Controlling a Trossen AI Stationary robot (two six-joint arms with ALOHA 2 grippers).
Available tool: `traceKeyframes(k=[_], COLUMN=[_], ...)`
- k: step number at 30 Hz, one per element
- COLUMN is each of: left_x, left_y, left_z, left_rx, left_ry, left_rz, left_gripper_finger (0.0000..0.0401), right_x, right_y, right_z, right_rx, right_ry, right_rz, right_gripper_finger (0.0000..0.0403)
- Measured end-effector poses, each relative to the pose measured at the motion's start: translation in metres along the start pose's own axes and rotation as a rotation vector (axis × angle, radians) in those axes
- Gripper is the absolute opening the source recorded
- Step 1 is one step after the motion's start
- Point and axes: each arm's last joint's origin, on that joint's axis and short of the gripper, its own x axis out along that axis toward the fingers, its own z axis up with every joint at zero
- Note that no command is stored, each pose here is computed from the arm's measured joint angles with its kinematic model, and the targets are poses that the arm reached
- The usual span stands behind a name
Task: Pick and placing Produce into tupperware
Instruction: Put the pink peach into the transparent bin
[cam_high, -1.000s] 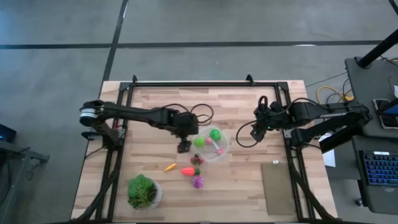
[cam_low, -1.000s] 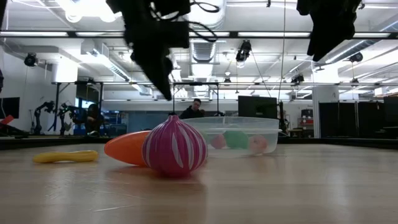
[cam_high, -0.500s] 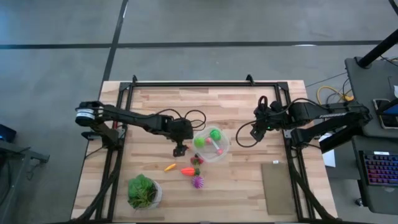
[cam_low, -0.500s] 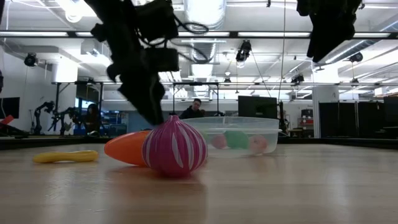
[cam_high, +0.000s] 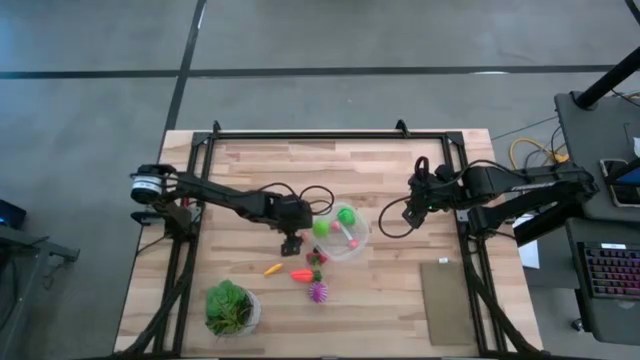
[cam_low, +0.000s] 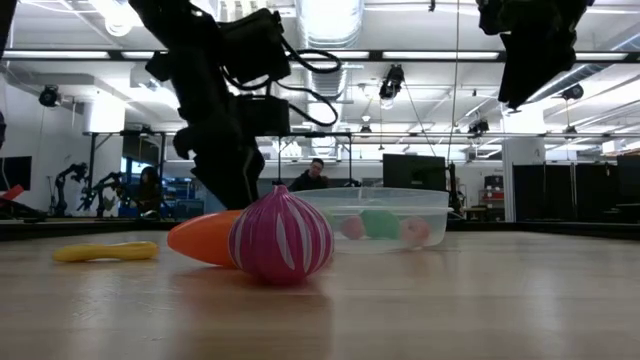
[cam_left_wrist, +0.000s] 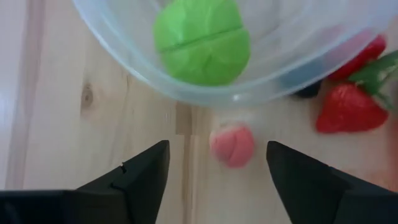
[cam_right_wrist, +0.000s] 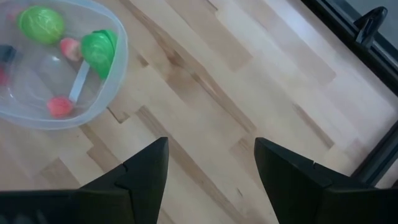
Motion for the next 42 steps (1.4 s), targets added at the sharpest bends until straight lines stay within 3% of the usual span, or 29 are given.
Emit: traceKeyframes(k=[7,14,24,35,42], left_x=[0.002,0.016,0.026,0.025,0.019], left_y=[-0.001,-0.002,-0.004,-0.005,-0.005], left_z=[0.000,-0.003,-0.005,-0.006,-0.005], left_rx=[-0.001,-0.072,-0.066,-0.060,-0.064], left_ry=[-0.034,-0.018,0.009,0.004,-0.010], left_rz=[-0.021,-0.022,-0.001,0.002,-0.013], left_gripper_finger=[0.0216,0.0214,0.0211,0.0117,0.0089], right_x=[0.001,0.001,0.001,0.001,0.002], right_y=[0.000,0.000,0.000,0.000,0.000], right_z=[-0.001,-0.001,-0.001,-0.001,-0.002], right_rx=[0.003,0.004,0.022,0.020,0.018], right_ry=[0.002,0.004,0.005,0.008,0.011], right_rz=[-0.002,0.001,0.001,-0.002,-0.005], right_gripper_finger=[0.0231,0.0231,0.0231,0.0231,0.0231])
